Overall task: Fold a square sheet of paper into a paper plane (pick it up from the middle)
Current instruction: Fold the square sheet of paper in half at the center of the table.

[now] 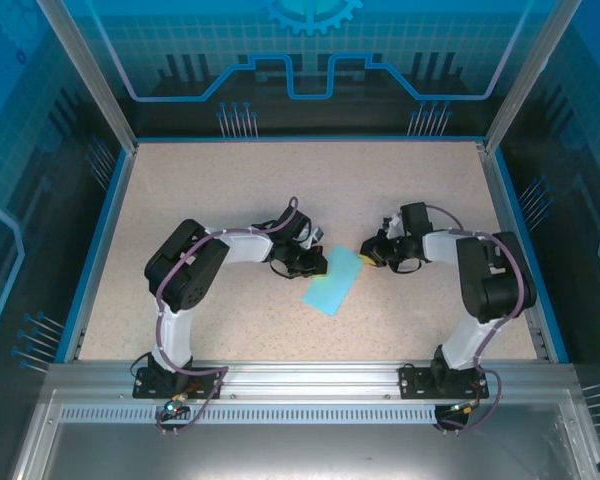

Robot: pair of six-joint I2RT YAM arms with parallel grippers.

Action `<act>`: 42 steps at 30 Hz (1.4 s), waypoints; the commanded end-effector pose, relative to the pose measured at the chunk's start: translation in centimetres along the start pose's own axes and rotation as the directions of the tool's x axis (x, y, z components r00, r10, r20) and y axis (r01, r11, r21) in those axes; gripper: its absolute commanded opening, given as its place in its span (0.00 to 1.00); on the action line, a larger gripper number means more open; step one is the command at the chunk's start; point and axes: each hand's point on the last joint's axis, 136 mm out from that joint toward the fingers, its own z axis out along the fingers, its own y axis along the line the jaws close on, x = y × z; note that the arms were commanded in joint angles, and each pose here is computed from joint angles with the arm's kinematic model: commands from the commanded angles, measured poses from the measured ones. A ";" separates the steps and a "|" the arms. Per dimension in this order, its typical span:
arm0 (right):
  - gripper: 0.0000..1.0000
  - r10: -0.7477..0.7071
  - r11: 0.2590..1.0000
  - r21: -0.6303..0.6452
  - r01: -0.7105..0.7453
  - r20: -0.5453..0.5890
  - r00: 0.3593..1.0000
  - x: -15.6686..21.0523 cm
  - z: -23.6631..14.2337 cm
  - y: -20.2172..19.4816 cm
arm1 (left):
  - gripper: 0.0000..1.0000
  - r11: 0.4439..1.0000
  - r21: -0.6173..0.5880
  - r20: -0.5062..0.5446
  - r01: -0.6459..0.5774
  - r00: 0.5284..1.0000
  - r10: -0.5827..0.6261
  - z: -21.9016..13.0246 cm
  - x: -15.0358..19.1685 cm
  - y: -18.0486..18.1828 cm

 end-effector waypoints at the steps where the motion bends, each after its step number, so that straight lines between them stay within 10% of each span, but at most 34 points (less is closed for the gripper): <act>1: 0.10 -0.049 0.998 -0.038 0.050 0.007 0.999 1.5 -1.5 2.1 | 0.00 0.962 -0.256 -0.104 0.091 0.987 -0.121 1.2 5.0 7.5; 42: 0.16 -0.138 0.990 -0.018 0.137 -0.056 0.989 14.7 1.2 3.5 | 0.00 0.965 -0.236 -0.101 0.115 0.985 -0.142 1.7 5.1 7.8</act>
